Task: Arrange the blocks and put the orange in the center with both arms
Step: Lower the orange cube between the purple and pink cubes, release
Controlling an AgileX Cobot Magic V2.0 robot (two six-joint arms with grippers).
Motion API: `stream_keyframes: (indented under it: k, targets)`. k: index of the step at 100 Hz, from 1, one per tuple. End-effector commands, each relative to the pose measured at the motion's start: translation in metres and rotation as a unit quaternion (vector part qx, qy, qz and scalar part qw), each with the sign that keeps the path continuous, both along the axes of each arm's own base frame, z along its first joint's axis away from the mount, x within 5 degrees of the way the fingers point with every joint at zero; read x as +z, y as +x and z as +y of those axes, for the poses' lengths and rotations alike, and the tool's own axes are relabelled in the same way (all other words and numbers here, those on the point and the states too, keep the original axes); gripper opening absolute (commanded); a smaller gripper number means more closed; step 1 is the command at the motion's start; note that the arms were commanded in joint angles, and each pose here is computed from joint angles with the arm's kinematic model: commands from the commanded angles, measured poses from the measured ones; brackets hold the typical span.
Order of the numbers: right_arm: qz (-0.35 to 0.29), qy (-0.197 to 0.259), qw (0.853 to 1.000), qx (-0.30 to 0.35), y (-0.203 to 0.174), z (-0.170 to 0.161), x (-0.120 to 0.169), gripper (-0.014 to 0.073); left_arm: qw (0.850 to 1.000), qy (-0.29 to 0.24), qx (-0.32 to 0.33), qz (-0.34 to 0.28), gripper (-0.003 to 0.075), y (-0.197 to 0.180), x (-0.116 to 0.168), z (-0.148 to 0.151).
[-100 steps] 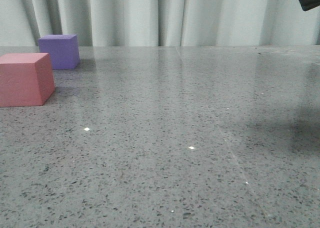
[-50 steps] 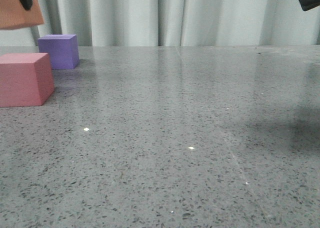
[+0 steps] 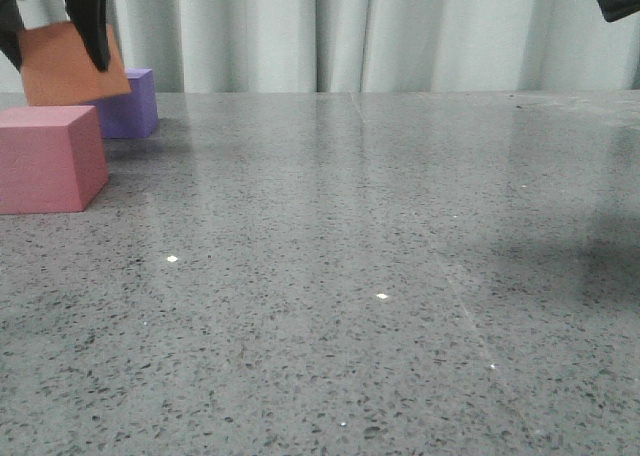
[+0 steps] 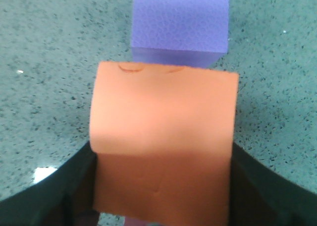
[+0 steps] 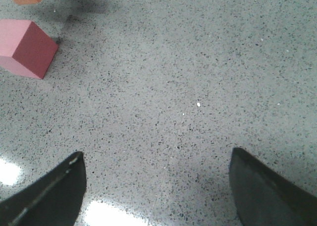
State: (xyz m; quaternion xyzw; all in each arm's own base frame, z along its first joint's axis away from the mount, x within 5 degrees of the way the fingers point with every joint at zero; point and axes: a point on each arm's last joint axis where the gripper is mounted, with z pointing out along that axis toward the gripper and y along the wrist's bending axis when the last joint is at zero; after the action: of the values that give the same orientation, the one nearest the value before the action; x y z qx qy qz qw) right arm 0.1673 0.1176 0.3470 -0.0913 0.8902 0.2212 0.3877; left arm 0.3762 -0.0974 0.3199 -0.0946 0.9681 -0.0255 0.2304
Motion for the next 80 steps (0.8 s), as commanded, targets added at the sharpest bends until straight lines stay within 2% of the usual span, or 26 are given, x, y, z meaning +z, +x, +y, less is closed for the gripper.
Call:
stream_keyframes:
  k: [1,21,56,65,80]
  targets:
    - [-0.046,0.028,0.999,0.001,0.000,-0.001,0.017,0.0590,0.999,-0.008,-0.001,-0.046,0.0148,-0.001,0.019,-0.002]
    - [-0.046,0.028,0.999,0.001,0.000,-0.001,0.017,0.0590,1.000,0.004,-0.002,-0.028,0.0148,0.008,0.003,-0.003]
    - [-0.046,0.028,0.999,0.001,0.000,-0.001,0.017,0.0590,1.000,0.001,-0.002,-0.021,0.0153,0.010,-0.003,-0.005]
    - [-0.046,0.028,0.999,0.001,0.000,-0.001,0.017,0.0590,1.000,-0.002,-0.002,-0.020,0.0199,0.010,-0.003,-0.006]
    - [-0.046,0.028,0.999,0.001,0.000,-0.001,0.017,0.0590,1.000,-0.002,-0.002,-0.020,0.0349,0.010,-0.003,-0.006]
